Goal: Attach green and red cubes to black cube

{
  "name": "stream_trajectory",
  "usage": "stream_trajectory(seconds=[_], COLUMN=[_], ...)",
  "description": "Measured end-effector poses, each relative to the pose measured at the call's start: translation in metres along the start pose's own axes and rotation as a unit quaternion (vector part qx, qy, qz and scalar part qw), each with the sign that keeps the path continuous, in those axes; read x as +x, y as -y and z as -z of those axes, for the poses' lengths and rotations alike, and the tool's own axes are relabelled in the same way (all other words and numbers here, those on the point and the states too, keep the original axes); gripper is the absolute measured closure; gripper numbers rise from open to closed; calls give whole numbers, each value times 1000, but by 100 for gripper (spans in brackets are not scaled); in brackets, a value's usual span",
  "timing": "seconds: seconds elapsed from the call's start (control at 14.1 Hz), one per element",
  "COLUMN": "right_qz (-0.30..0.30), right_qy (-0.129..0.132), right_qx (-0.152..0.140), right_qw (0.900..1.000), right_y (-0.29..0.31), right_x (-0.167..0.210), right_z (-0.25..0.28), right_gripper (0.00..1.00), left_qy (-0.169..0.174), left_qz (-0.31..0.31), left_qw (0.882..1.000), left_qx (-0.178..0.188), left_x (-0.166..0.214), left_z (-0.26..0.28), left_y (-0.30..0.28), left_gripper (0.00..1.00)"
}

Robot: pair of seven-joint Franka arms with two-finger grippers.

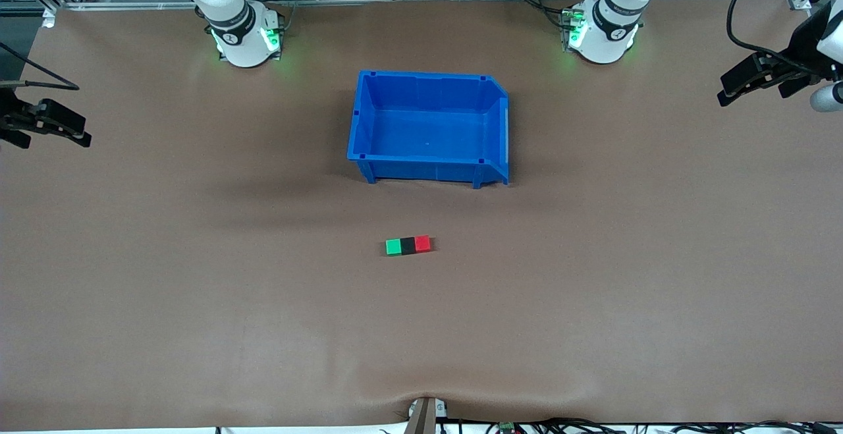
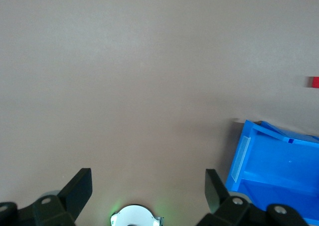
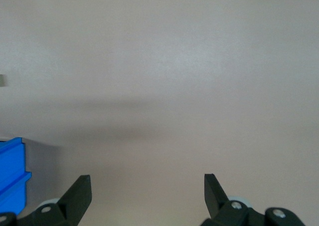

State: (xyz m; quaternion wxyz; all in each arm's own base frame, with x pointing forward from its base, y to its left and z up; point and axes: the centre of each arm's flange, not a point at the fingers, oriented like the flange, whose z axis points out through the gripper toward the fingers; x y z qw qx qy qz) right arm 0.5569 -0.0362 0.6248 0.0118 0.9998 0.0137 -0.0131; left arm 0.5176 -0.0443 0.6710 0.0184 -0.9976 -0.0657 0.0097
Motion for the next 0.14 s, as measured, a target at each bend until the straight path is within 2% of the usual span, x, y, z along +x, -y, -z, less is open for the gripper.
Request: stream_trajectory(seconds=[0.14], right_qz=[0], right_qy=[-1], right_qx=[0], right_qw=[1000], right_y=[-1], right_x=[0], right_z=[1], right_gripper=[0], left_qy=[-1], left_qz=[0], left_qw=[1000], left_qx=[0], left_x=[0], left_z=[1], left_y=[1], left_gripper=[0])
